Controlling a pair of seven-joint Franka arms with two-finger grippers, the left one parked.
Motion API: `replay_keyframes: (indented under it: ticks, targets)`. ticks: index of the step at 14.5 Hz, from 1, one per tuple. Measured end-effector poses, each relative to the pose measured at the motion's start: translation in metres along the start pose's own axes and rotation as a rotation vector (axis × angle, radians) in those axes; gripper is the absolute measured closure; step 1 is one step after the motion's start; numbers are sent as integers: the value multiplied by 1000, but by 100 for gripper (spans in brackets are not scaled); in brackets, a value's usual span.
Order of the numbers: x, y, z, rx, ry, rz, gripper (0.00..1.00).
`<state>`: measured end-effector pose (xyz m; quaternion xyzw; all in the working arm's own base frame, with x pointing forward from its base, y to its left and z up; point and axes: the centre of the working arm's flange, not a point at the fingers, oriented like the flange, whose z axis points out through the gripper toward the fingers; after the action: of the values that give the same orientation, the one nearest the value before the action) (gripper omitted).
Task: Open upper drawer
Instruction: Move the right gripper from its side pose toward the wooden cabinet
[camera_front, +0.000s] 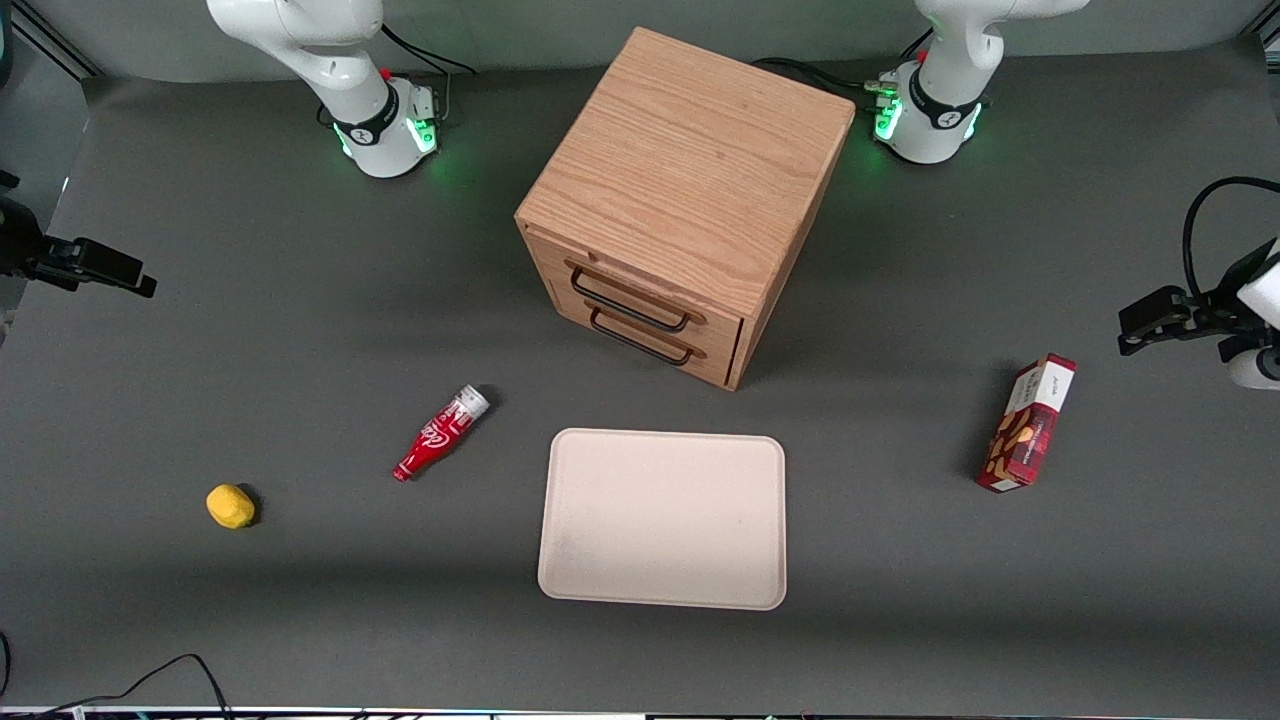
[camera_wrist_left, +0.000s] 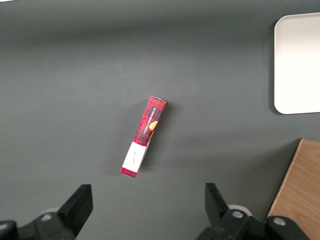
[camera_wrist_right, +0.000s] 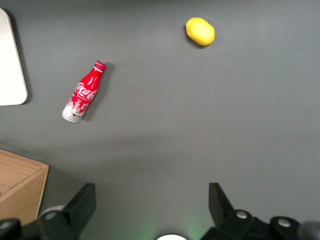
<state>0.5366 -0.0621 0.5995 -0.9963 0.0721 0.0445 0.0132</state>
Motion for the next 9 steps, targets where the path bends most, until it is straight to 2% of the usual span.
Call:
replay_keyframes:
  ticks: [4,9]
  targets:
    - [2,1,3,-4,-5,1,0]
    - [10,-19,20,-31,-33,-39,0]
